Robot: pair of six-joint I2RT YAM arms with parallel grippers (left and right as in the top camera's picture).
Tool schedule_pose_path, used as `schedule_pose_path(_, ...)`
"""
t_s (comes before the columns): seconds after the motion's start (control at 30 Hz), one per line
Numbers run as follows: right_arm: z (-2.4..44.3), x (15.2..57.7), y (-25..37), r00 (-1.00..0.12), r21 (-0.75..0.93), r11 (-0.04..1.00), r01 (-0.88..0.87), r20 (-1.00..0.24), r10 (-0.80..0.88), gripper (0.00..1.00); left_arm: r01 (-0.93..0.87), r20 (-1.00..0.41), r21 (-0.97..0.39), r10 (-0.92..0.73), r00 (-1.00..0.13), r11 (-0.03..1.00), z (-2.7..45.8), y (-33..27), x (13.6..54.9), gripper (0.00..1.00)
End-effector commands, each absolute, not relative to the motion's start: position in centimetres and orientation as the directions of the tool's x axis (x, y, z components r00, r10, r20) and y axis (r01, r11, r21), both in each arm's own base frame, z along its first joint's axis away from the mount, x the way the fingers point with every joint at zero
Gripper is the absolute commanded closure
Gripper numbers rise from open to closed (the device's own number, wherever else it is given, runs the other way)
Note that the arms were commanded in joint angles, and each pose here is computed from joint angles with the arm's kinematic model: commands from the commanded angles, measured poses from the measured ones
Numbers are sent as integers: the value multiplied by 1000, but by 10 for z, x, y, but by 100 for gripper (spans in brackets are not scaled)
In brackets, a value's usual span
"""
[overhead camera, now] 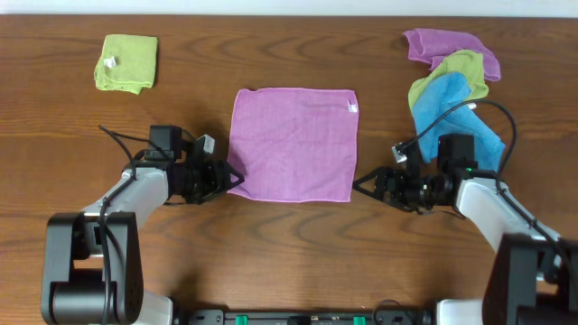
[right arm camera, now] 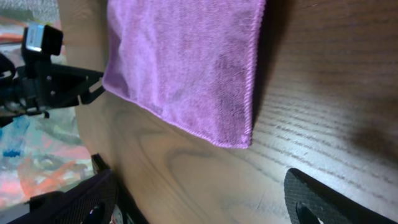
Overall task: Fold the cloth
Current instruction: 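Grasp the purple cloth's left and right near corners with both grippers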
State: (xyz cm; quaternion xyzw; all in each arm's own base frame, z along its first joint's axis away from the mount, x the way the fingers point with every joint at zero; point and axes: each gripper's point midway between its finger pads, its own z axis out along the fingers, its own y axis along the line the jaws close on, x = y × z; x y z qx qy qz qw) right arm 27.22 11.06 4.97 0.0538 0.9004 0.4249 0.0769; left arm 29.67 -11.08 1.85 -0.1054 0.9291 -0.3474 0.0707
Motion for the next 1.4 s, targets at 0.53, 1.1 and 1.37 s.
schedule_pose_path(0.53,-12,262,142,-984,790,587,177,122,133,18,-141,-38,-690,-231,-972,710,19,-116,294,36)
schedule_pose_path(1.1,-3,274,148,-984,809,562,169,105,143,98,-159,9,-734,-226,-974,660,17,-124,294,94)
schedule_pose_path(1.37,57,304,152,-989,844,535,38,-43,140,98,-83,-64,-799,-221,-973,596,59,-134,320,94)
